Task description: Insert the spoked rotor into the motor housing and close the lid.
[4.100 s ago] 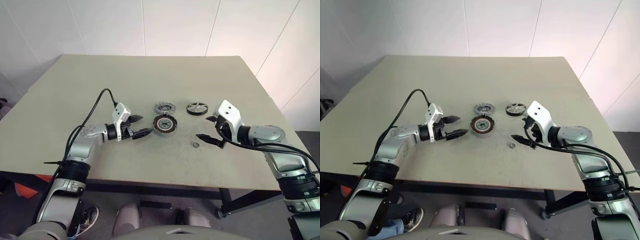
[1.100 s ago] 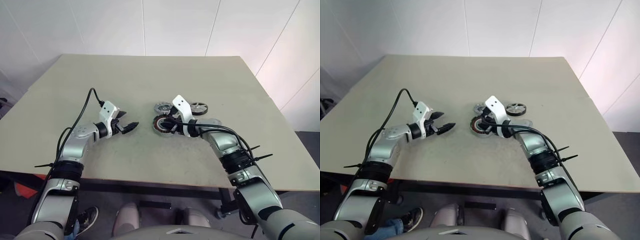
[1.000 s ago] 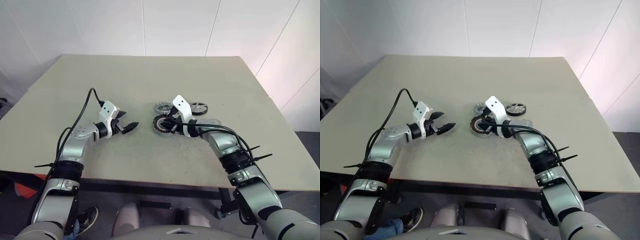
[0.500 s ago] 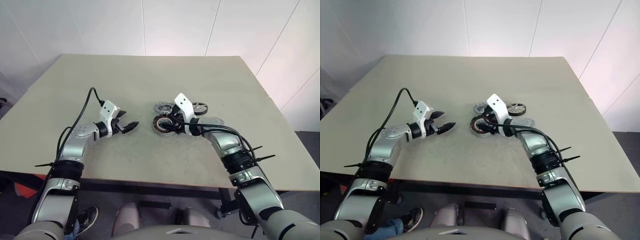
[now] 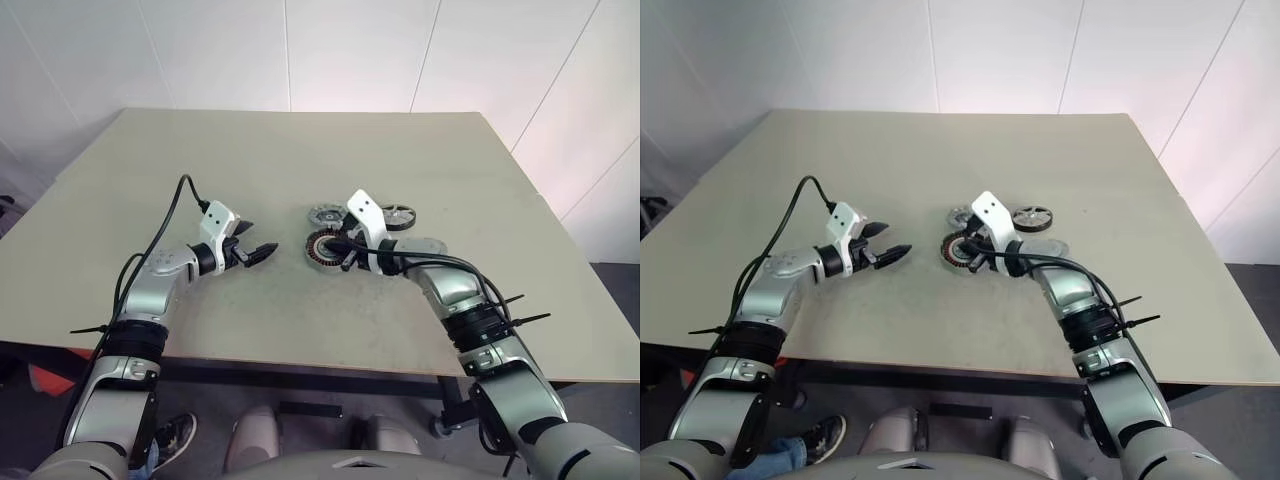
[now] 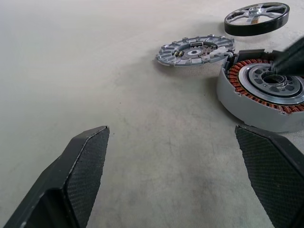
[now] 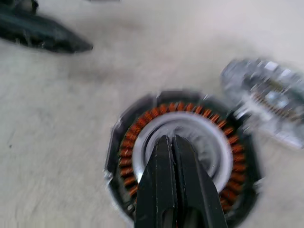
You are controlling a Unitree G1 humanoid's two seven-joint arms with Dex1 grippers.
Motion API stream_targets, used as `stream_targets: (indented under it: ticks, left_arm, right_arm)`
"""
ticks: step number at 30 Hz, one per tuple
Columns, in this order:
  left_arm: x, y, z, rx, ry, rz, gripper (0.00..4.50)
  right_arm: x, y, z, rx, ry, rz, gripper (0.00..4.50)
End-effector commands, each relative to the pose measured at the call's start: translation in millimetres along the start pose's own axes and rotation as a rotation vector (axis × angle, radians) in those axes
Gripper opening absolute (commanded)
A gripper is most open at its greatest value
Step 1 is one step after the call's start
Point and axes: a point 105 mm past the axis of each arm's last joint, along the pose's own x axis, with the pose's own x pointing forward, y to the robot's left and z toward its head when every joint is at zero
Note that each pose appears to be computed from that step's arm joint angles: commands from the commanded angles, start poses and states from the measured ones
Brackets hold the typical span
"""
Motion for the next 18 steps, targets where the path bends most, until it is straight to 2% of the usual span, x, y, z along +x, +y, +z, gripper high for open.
stream_targets:
  ticks: [1,4,12,18]
  left_arm:
    - [0.8,1.8,14.3,0.043,-0.039,0.003,4.5]
    - [1.1,0.7,14.0,0.042,-0.039,-0.002,4.5]
    - [3.1,-2.1,12.3,0.038,-0.037,-0.01,4.5]
    - [4.9,-3.2,12.0,0.036,-0.037,-0.016,4.5]
  right_arm:
    - [5.4,9.9,-13.4,-0.015,0.059,0.002,0.03]
    - [2.2,5.9,-5.6,-0.027,0.038,-0.017,0.03]
    - [-30.1,-11.3,46.5,-0.123,-0.111,-0.062,0.03]
    - [-29.1,-16.7,46.1,-0.125,-0.098,-0.082,0.03]
